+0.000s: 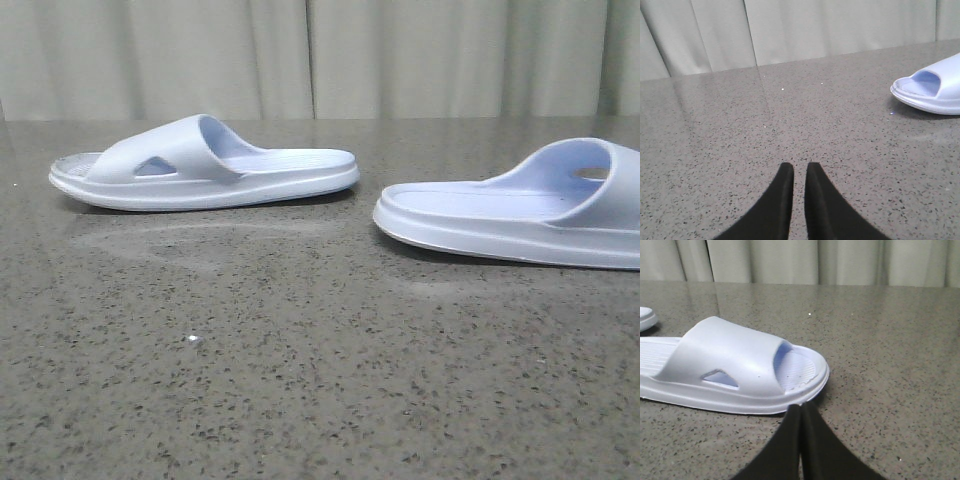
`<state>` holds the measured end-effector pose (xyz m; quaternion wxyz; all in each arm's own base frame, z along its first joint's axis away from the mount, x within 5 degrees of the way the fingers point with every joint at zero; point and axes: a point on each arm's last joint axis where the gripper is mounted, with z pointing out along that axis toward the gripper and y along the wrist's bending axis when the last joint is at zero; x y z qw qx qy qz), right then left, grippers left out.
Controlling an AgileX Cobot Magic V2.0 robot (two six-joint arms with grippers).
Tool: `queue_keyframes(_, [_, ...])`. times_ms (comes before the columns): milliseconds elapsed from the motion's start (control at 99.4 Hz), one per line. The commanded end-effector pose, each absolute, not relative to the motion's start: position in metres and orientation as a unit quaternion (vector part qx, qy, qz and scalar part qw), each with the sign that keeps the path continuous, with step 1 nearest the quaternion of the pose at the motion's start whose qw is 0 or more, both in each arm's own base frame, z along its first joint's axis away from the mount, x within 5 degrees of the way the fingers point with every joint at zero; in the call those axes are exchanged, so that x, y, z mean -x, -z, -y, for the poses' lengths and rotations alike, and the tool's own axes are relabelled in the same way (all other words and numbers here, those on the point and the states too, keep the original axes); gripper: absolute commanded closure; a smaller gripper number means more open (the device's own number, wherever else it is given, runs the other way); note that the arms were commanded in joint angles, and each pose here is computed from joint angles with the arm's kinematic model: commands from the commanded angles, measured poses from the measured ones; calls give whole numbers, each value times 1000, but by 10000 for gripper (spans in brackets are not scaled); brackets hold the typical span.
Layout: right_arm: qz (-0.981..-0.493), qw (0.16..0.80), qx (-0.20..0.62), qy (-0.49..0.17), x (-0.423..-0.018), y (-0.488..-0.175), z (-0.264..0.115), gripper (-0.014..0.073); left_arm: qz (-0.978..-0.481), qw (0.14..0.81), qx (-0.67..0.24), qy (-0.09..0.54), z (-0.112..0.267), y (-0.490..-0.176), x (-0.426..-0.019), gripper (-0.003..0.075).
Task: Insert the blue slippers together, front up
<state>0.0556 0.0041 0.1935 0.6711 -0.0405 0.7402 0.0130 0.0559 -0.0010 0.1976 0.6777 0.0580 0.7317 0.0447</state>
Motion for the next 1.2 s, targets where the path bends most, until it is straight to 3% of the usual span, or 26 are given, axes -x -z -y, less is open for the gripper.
queue_keyframes(0, [-712, 701, 40, -9, -55, -195, -4, 694, -696, 715, -49, -44, 1, -203, -54, 705])
queue_keyframes(1187, [-705, 709, 36, -14, -55, -197, -4, 694, -695, 716, -49, -44, 1, -204, -54, 705])
